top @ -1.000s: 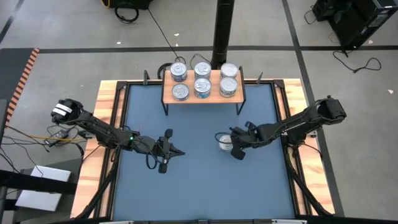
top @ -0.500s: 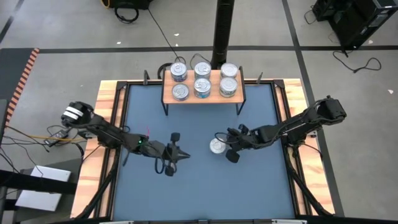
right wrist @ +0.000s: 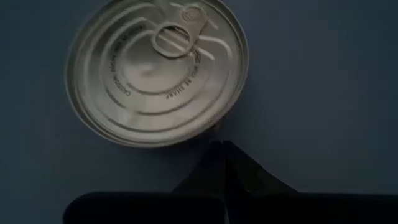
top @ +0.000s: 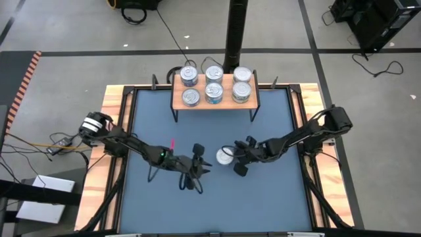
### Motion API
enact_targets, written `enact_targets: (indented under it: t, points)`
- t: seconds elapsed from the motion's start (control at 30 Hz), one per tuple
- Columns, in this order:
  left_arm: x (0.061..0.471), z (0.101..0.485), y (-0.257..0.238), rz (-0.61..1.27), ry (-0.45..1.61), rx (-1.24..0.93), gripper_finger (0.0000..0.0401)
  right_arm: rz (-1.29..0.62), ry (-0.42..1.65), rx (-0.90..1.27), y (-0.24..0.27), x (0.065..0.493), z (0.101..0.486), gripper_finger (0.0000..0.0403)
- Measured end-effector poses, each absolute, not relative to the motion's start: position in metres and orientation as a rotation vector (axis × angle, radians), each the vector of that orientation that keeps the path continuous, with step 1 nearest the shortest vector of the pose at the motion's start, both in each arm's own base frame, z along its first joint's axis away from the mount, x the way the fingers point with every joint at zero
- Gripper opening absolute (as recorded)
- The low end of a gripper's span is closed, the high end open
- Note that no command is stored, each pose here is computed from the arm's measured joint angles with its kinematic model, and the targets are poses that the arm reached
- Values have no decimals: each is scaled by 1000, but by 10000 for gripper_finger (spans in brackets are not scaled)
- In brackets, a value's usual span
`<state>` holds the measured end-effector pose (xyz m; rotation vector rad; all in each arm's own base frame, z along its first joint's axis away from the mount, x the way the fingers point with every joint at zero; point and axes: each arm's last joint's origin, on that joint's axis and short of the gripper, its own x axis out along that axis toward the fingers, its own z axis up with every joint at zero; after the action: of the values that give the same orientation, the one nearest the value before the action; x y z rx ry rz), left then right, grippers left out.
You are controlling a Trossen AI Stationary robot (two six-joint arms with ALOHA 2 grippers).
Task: Stack canned seafood by type on shelf
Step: Stack the blue tuna can on top of the blue tuna can on the shelf
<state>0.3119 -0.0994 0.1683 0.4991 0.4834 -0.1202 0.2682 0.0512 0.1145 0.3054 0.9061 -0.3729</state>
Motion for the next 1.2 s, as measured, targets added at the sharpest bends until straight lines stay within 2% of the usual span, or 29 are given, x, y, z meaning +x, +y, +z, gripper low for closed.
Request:
enact_targets:
  t: [0.17, 0.5, 0.9, 1.03, 1.2]
  points:
    - [325, 161, -103, -127, 559, 588, 122, -342, 853, 318, 54, 277, 109, 0]
    - [341, 142, -95, -18, 663, 729, 123, -271, 789, 315, 60, 283, 113, 0]
    - [339, 135, -90, -118, 745, 811, 121, -233, 727, 308, 63, 288, 118, 0]
    - [339, 134, -86, -121, 766, 831, 108, -207, 712, 307, 64, 289, 120, 0]
    - [339, 133, -81, -127, 779, 825, 75, -207, 713, 307, 64, 289, 120, 0]
